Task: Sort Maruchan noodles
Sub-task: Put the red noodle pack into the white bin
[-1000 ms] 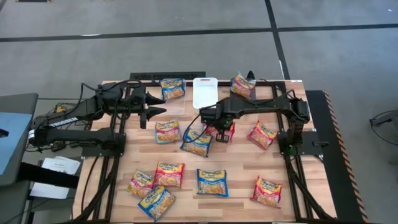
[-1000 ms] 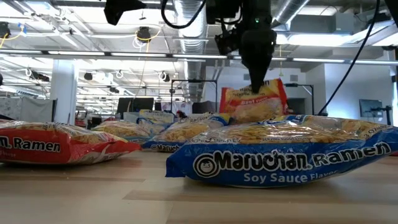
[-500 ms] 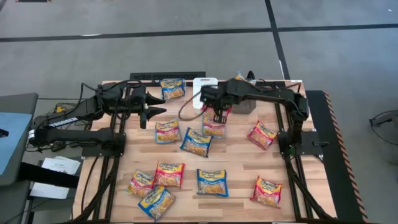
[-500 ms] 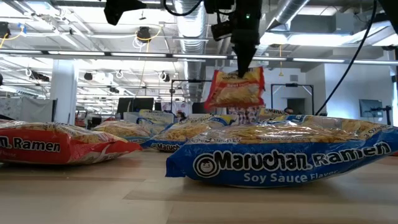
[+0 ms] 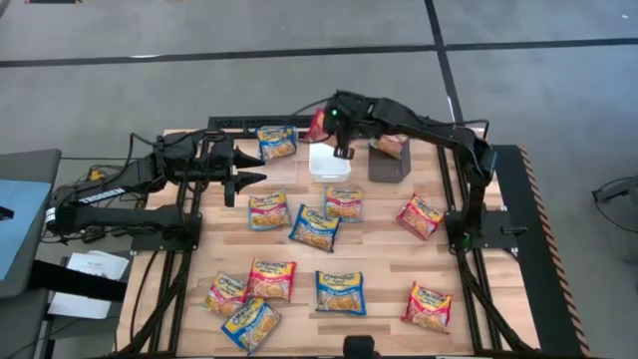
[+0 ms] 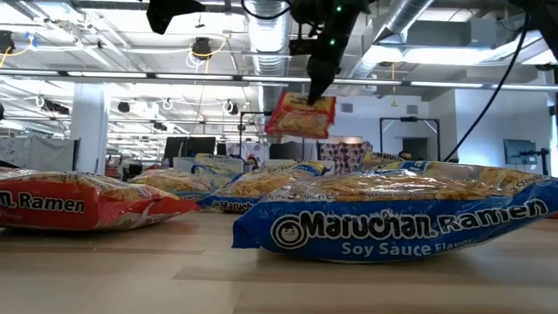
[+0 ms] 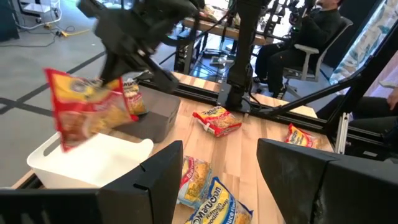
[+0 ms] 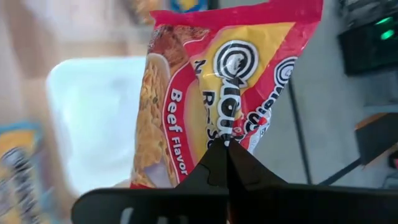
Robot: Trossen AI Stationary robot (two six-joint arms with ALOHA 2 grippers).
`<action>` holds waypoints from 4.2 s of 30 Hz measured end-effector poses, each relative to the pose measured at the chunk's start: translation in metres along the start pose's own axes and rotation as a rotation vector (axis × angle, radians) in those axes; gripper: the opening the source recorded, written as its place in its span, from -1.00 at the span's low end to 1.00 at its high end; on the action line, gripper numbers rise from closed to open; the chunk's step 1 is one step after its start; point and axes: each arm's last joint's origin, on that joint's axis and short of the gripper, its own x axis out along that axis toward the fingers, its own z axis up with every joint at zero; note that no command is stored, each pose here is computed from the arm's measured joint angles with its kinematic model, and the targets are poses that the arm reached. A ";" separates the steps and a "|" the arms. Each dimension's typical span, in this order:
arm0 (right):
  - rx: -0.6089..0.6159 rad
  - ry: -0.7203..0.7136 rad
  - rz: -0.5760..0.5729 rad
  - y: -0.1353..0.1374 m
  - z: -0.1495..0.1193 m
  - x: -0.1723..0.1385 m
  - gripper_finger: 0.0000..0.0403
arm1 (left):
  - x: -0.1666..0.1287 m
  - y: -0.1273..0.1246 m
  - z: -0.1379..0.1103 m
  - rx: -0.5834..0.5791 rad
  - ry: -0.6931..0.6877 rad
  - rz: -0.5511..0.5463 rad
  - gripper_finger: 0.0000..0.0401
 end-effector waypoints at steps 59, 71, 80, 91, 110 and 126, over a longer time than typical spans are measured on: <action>0.165 0.103 0.018 -0.007 -0.017 0.087 -0.99 | 0.000 0.002 -0.004 -0.006 0.039 0.057 -0.02; 0.085 0.125 0.025 0.001 -0.018 0.109 -0.98 | 0.000 0.002 -0.005 -0.006 0.041 0.057 -0.02; 0.020 0.145 0.030 0.000 -0.022 0.119 -0.98 | 0.000 0.002 -0.005 -0.007 0.041 0.057 -0.02; 0.013 0.112 0.020 0.002 -0.017 0.118 -0.59 | 0.000 0.002 -0.005 -0.007 0.041 0.057 -0.02; 0.052 0.239 0.072 -0.002 -0.005 0.069 -0.37 | 0.000 0.002 -0.004 -0.019 0.040 0.057 -0.02; 0.192 0.321 0.375 -0.005 -0.028 -0.012 -0.37 | -0.001 0.004 -0.007 -0.046 0.055 0.113 -0.02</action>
